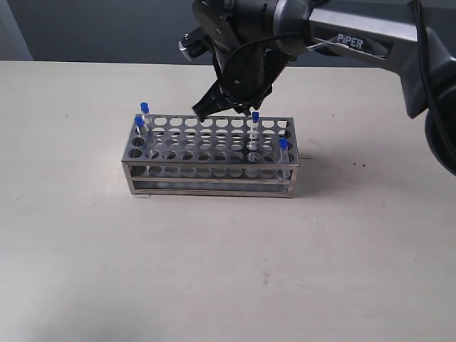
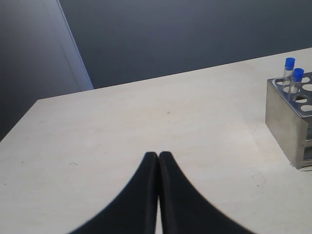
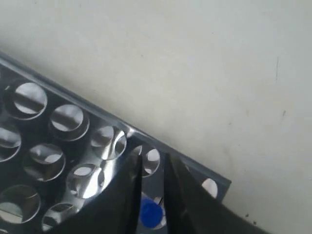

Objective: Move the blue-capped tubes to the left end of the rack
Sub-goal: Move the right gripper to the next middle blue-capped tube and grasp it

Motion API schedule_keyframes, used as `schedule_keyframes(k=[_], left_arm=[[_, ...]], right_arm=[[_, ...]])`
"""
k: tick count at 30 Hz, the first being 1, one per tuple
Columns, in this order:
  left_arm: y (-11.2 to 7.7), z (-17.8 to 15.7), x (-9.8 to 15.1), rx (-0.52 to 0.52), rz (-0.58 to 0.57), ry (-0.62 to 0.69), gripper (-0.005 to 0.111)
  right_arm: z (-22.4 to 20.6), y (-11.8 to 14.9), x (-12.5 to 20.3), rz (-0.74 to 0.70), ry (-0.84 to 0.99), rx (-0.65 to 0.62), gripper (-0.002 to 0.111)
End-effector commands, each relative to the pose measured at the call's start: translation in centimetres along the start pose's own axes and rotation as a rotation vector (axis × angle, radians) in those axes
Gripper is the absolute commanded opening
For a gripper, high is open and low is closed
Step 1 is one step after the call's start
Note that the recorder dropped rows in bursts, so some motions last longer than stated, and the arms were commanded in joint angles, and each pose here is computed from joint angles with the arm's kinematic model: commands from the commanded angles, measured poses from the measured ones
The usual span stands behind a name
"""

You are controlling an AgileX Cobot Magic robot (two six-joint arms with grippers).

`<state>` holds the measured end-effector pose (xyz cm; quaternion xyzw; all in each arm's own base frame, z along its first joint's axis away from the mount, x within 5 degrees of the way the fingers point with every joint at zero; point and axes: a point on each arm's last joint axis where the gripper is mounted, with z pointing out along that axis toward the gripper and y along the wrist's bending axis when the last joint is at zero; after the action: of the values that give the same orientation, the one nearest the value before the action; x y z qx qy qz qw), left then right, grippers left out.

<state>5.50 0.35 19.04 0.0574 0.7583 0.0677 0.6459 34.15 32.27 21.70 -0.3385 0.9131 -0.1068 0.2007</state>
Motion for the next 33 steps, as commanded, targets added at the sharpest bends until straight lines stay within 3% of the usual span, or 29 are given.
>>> schedule_keyframes(k=[1, 4, 7, 9, 14, 20, 21, 25, 33], left_arm=[[0.0, 0.0, -0.2, 0.006, 0.003, -0.012, 0.0], [0.0, 0.0, -0.2, 0.006, 0.003, -0.012, 0.0], [0.0, 0.0, -0.2, 0.006, 0.003, -0.012, 0.0], [0.0, 0.0, -0.2, 0.006, 0.003, -0.012, 0.0], [0.0, 0.0, -0.2, 0.006, 0.003, -0.012, 0.0], [0.0, 0.0, -0.2, 0.006, 0.003, -0.012, 0.0], [0.0, 0.0, -0.2, 0.006, 0.003, -0.012, 0.0], [0.0, 0.0, -0.2, 0.006, 0.003, -0.012, 0.0], [0.0, 0.0, -0.2, 0.006, 0.003, -0.012, 0.0]], right_arm=[[0.5, -1.3, 0.3, 0.048, 0.033, -0.023, 0.028], [0.9, -2.0, 0.4, 0.068, 0.051, -0.054, 0.041], [1.0, -2.3, 0.5, 0.081, 0.06, -0.064, 0.045], [1.1, -2.3, 0.5, 0.08, 0.063, -0.077, 0.042], [1.1, -2.0, 0.5, 0.08, 0.067, -0.103, 0.022], [2.0, -1.6, 0.8, 0.049, 0.101, -0.105, 0.021], [2.1, -1.6, 0.8, 0.048, 0.107, -0.109, 0.023], [2.2, -1.3, 0.9, 0.053, 0.12, -0.134, 0.051], [2.2, -1.3, 1.3, 0.047, 0.158, -0.129, 0.047]])
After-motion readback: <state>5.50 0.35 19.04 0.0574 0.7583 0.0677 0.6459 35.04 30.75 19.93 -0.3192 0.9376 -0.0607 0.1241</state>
